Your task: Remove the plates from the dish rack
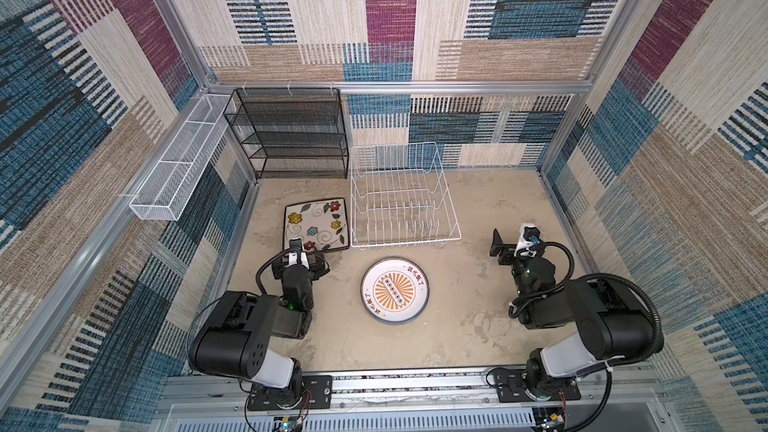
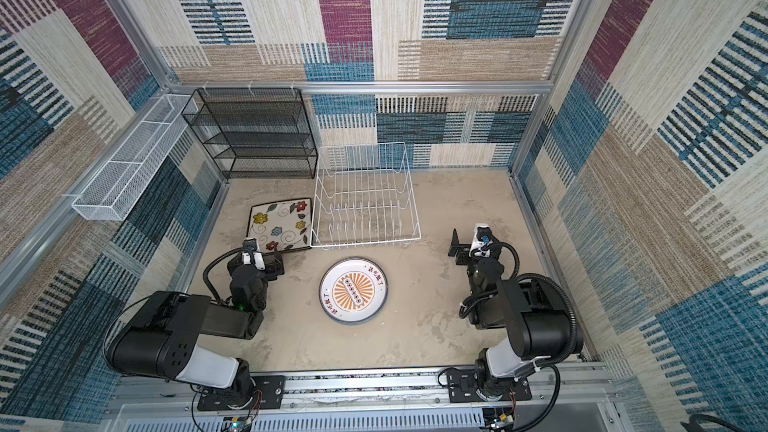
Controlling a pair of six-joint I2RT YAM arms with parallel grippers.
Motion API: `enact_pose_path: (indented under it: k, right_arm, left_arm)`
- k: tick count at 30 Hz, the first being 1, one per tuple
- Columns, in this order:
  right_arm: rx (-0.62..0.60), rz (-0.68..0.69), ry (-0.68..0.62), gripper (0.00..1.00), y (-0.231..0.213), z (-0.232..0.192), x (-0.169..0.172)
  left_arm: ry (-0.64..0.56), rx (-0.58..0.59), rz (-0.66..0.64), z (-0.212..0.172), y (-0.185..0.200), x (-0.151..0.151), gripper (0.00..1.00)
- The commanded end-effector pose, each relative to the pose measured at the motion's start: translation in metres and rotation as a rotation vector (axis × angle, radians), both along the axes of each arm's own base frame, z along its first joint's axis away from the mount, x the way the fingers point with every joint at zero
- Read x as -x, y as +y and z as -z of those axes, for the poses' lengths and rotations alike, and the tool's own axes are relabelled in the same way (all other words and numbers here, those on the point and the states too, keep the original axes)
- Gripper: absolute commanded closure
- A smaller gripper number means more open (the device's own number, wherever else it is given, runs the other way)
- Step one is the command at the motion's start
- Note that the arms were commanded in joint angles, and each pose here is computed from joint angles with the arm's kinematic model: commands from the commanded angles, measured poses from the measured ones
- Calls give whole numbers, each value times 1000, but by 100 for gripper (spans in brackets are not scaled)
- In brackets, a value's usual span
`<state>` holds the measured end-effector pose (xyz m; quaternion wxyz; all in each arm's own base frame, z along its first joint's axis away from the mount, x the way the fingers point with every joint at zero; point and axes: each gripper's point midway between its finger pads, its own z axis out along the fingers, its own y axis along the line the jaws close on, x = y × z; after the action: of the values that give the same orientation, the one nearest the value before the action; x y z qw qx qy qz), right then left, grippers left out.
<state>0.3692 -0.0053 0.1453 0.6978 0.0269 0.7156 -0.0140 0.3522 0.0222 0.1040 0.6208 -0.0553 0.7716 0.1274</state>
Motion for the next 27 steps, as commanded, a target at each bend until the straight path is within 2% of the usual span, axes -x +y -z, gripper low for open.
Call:
enact_pose_path:
  k: [1,9,16,20,27]
  right_arm:
    - [-4,-9,1,1,-1,0,-2]
    - [-6,-12,6,1,0,0,-3]
    - [-6,-12,7,1,0,1,-2]
    - [-5,-12,6,1,0,0,-3]
    - [-5,-13,6,1,0,1,-2]
  left_arm:
    - [-44,18,61,-12,-8,-12,0]
    - [-7,19,42,-6,-4,-24,1]
    - [117,51,22,5,3,-43,1]
    - [130,97,6,8,11,-44,1]
    - [130,98,4,8,13,-44,1]
